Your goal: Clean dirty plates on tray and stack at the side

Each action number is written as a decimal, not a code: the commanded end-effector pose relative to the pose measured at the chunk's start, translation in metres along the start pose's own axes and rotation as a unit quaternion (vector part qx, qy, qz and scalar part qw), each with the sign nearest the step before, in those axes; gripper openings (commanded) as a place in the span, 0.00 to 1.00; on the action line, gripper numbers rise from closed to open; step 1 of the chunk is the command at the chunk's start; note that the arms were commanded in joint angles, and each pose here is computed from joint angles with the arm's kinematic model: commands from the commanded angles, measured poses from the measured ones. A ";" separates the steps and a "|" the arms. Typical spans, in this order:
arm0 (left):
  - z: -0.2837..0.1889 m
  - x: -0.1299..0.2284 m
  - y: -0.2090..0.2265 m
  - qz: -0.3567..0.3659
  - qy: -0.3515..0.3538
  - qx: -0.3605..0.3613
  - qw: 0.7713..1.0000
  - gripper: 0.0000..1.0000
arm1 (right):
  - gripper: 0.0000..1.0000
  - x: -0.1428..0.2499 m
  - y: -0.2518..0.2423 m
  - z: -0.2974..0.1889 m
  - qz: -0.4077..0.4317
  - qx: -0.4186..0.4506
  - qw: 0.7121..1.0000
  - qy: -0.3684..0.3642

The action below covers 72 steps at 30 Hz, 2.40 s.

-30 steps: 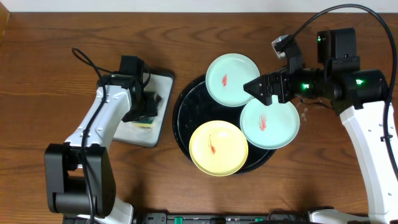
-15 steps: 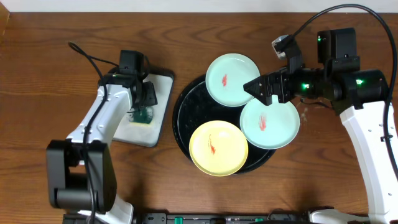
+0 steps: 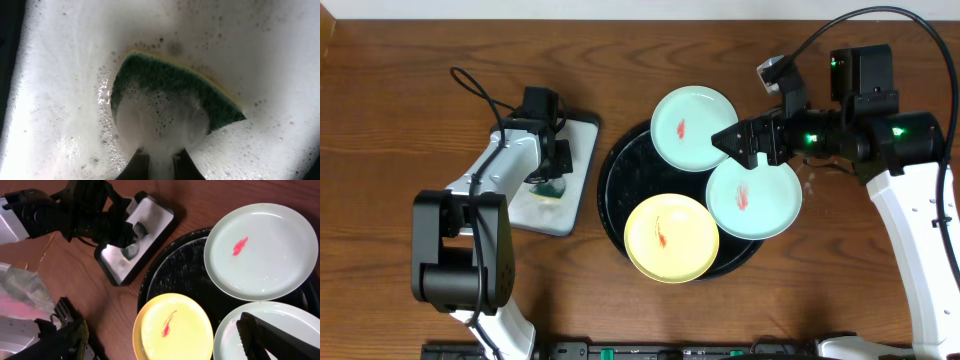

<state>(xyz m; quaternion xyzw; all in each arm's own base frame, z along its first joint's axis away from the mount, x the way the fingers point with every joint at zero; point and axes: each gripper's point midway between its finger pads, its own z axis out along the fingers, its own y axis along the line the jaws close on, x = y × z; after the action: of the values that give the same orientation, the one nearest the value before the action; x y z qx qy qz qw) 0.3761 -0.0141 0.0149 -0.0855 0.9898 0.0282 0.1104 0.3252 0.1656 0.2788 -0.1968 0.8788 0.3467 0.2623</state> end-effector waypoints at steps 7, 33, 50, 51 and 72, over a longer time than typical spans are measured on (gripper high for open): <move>-0.039 -0.014 -0.002 0.017 -0.030 0.019 0.999 0.07 | 0.94 -0.006 0.010 -0.005 -0.005 -0.011 1.000 -0.009; -0.005 0.035 0.012 0.023 0.040 -0.014 0.999 0.08 | 0.75 0.010 -0.118 0.042 0.060 0.275 0.958 0.061; -0.102 -0.011 0.009 0.010 -0.079 0.017 0.997 0.08 | 0.46 0.031 -0.217 0.143 0.073 0.307 0.944 0.097; -0.107 -0.012 0.009 0.009 -0.087 0.019 0.996 0.08 | 0.45 0.033 -0.221 0.146 0.077 0.309 0.943 0.099; -0.130 -0.019 -0.026 0.019 -0.115 0.121 0.986 0.08 | 0.01 0.082 -0.199 0.169 0.225 0.297 0.915 0.152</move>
<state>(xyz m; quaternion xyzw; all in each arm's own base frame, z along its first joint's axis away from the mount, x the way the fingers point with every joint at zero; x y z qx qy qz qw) 0.3650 -0.0352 0.1317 -0.0625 0.9729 -0.0505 0.2170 0.4264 0.1241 0.0204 0.0143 0.9925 0.0721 0.0979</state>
